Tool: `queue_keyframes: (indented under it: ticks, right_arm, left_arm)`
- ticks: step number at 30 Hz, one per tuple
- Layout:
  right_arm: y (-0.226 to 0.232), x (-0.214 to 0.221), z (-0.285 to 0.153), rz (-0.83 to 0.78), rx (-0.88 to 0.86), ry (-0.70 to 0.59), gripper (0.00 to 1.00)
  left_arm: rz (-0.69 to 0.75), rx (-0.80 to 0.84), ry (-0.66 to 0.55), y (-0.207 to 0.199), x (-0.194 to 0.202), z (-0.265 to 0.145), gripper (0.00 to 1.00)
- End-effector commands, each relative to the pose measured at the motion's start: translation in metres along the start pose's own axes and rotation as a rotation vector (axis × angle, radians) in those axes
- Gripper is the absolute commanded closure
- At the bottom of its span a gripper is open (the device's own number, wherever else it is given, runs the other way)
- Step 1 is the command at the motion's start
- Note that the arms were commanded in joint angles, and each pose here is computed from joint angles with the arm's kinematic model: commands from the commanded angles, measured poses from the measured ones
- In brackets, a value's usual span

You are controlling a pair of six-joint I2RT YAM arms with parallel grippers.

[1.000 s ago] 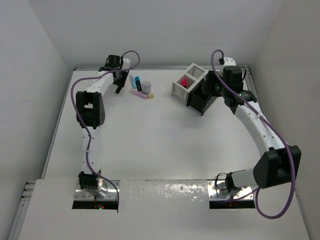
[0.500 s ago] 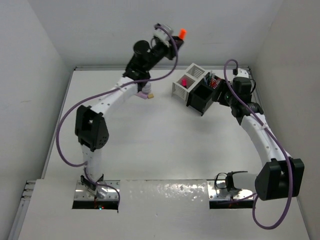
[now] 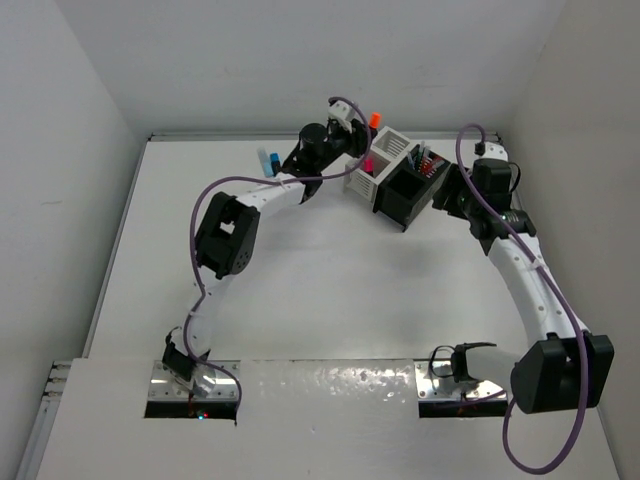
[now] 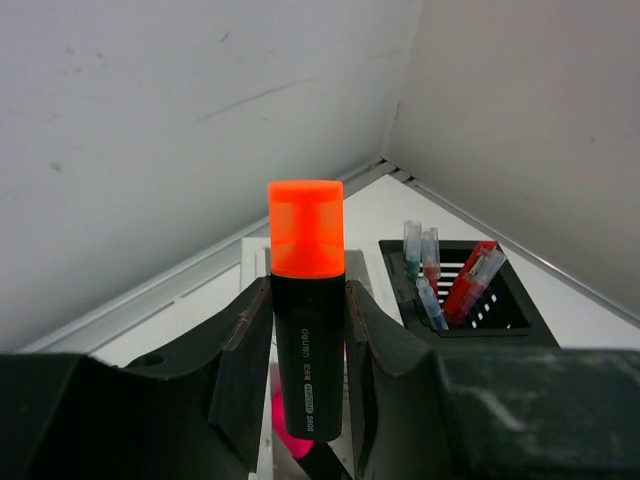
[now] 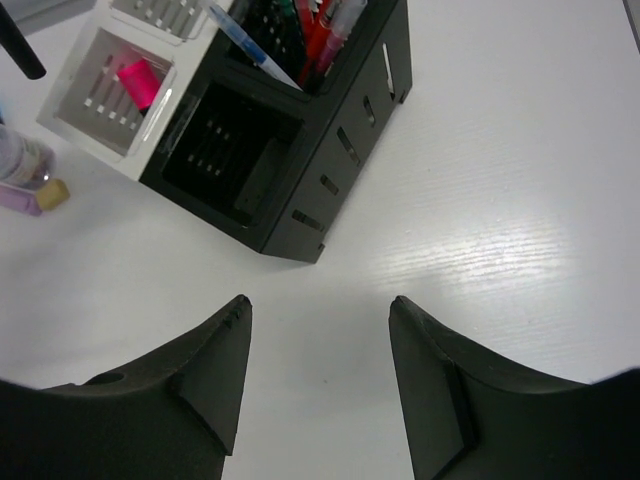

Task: Sort the stationery into containers
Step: Place the pen in the storage box.

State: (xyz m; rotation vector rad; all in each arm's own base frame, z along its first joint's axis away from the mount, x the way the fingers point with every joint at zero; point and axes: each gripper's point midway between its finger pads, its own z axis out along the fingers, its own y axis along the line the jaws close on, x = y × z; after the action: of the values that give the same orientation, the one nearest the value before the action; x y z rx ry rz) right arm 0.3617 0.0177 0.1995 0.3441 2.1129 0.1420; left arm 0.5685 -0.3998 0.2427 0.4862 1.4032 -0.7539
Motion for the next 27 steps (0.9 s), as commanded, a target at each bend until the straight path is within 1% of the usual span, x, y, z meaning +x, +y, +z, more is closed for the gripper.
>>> queue_keyframes:
  ticks: [1,2,3,8,11,12,13,14,16,17,18,19,20,21,22,23,24,25,26,27]
  right_arm:
    - [-0.006,-0.013,-0.002,-0.028,0.035,-0.009,0.43]
    - [-0.006,-0.014,-0.002,-0.03,0.037,-0.006,0.43]
    - [-0.007,-0.014,-0.002,-0.036,0.04,-0.003,0.44]
    - [-0.008,-0.015,-0.002,-0.06,0.041,0.015,0.43]
    - [-0.008,-0.017,-0.003,-0.071,0.041,0.016,0.43]
    - [-0.008,-0.019,-0.004,-0.072,0.042,0.014,0.43]
    - [-0.007,-0.018,-0.005,-0.077,0.041,0.018,0.43]
    - [-0.006,-0.021,-0.006,-0.076,0.039,0.012,0.43]
    - [-0.007,-0.021,-0.007,-0.078,0.042,0.012,0.42]
    - [-0.007,-0.022,-0.008,-0.078,0.041,0.009,0.42]
    - [-0.007,-0.022,-0.009,-0.08,0.038,0.011,0.42]
    - [-0.006,-0.024,-0.01,-0.081,0.037,0.007,0.42]
    - [-0.005,-0.026,-0.011,-0.081,0.036,0.002,0.42]
    - [-0.004,-0.03,-0.013,-0.084,0.03,-0.006,0.42]
    - [-0.003,-0.03,-0.013,-0.084,0.026,-0.004,0.42]
    - [-0.002,-0.031,-0.014,-0.086,0.02,-0.006,0.42]
    - [0.0,-0.032,-0.014,-0.088,0.013,-0.012,0.42]
    - [0.0,-0.034,-0.015,-0.09,0.011,-0.019,0.41]
    - [0.0,-0.034,-0.014,-0.094,0.008,-0.022,0.41]
    - [0.003,-0.037,-0.014,-0.095,-0.004,-0.037,0.41]
  left_arm:
    - [-0.043,0.046,-0.124,-0.024,-0.036,0.007,1.0]
    - [-0.048,0.04,-0.122,-0.027,-0.029,0.007,1.0]
    - [-0.055,0.023,-0.101,-0.025,-0.014,0.004,1.0]
    - [-0.028,-0.008,-0.088,-0.02,0.012,0.012,1.0]
    - [-0.015,-0.022,-0.055,-0.015,0.031,0.012,0.87]
    - [-0.009,-0.024,-0.049,-0.015,0.035,0.012,0.78]
    - [0.0,-0.03,-0.039,-0.013,0.04,0.01,0.74]
    - [0.002,-0.03,-0.03,-0.012,0.044,0.009,0.67]
    - [0.004,-0.03,-0.019,-0.011,0.047,0.007,0.61]
    - [0.004,-0.027,-0.021,-0.01,0.044,0.007,0.57]
    - [0.007,-0.023,-0.027,-0.01,0.041,0.008,0.46]
    - [0.004,-0.019,-0.032,-0.01,0.038,0.008,0.41]
    - [0.002,-0.007,-0.053,-0.01,0.026,0.01,0.35]
    - [-0.005,0.015,-0.073,-0.012,0.009,0.013,0.24]
    - [-0.005,0.015,-0.073,-0.012,0.009,0.013,0.21]
    - [0.005,0.036,-0.096,-0.015,-0.011,0.016,0.18]
    - [0.021,0.038,-0.11,-0.015,-0.023,0.017,0.16]
    - [0.033,0.033,-0.112,-0.011,-0.039,0.016,0.16]
    - [0.049,0.028,-0.142,-0.009,-0.063,0.016,0.15]
    - [0.073,0.015,-0.147,-0.004,-0.076,0.015,0.15]
